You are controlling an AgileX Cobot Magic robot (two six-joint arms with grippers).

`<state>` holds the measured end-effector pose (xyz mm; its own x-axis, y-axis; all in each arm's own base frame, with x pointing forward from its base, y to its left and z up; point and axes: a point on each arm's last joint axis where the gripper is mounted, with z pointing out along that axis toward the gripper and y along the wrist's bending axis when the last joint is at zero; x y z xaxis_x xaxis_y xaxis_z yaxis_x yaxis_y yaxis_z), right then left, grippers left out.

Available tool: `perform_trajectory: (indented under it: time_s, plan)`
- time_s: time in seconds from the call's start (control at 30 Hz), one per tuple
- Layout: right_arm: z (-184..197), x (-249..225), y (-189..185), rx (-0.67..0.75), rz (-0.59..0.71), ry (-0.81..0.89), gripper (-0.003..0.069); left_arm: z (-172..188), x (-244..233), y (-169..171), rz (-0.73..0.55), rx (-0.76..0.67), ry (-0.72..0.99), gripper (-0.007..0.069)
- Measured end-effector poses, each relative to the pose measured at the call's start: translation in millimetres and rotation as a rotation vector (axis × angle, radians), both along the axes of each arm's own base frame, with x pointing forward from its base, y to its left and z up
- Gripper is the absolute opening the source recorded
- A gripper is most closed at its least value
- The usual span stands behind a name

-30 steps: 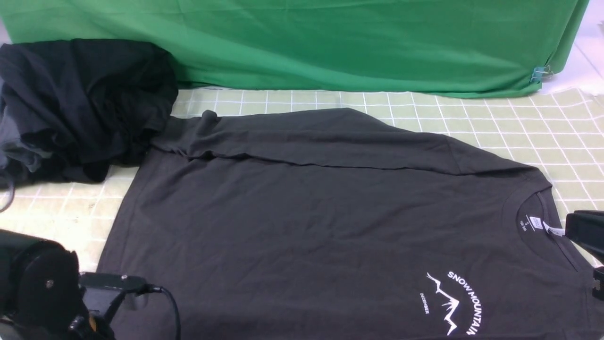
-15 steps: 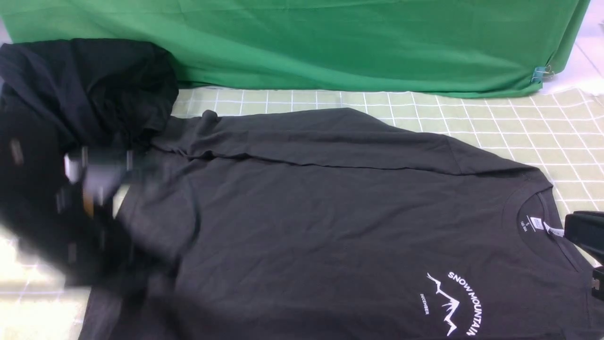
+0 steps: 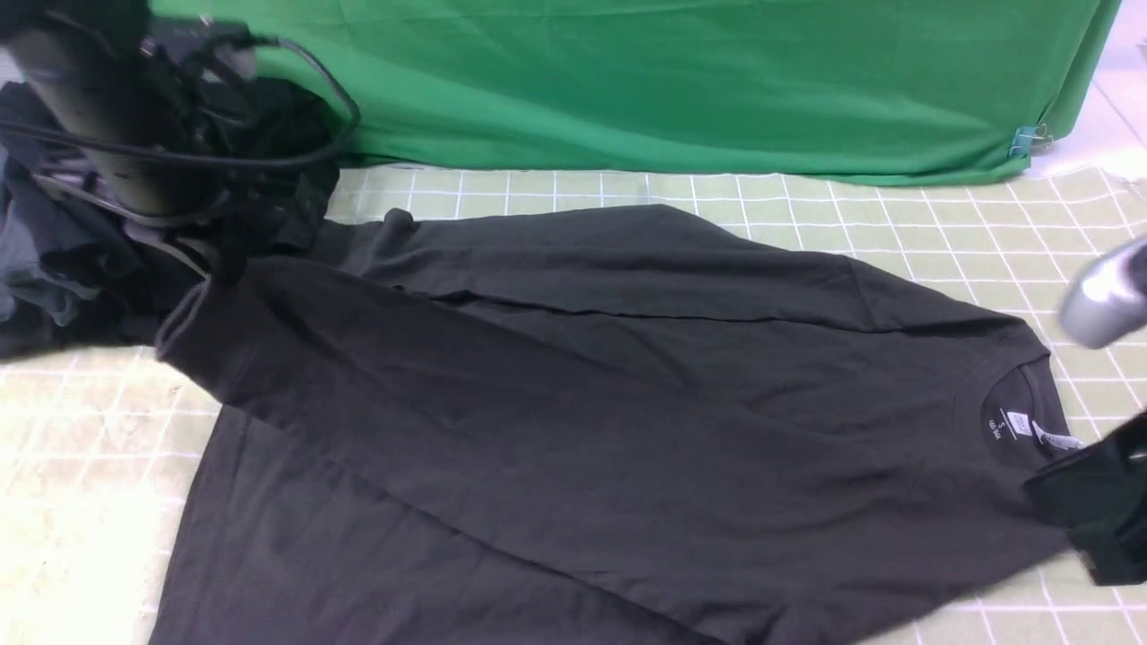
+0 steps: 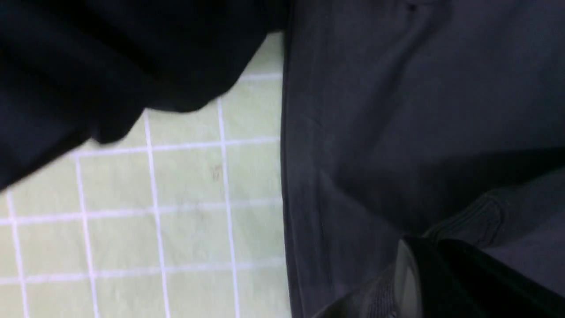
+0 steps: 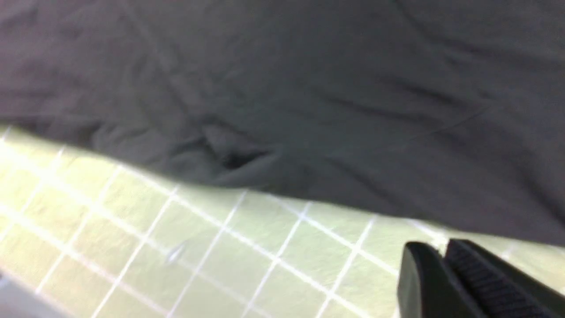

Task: Fold a long-sleeved shirt over a green coffee tablecloth.
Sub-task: 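Fold the left side of the black T-shirt inward over its body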

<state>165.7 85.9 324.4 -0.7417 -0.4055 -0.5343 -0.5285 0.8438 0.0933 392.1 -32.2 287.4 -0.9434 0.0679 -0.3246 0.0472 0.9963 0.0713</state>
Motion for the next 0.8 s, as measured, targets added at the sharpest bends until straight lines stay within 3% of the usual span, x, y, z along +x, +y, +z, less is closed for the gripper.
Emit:
perform_trajectory:
  time_s: [0.03,0.23,0.43,0.57,0.8]
  plan:
    - [-0.8,0.6,0.8,0.000,0.006,0.004,0.0080,-3.7,2.8,0.4,0.001,0.004,0.003,0.0012]
    - [-32.0,17.2,41.8,-0.036,0.174,0.108,0.0268,-48.6,21.6,-0.6,0.002,0.004,0.100,0.0012]
    - [-78.0,27.0,96.2,-0.134,0.342,0.124,0.0430,-50.6,22.2,-2.5,-0.004,-0.016,0.106,0.0013]
    - [-110.7,37.2,111.9,-0.198,0.372,0.160,0.0480,-50.6,22.2,-2.5,-0.005,-0.015,0.106,0.0013]
    - [-148.2,51.7,125.4,-0.229,0.371,0.169,0.0487,-50.6,22.1,-3.6,-0.003,-0.028,0.108,0.0013]
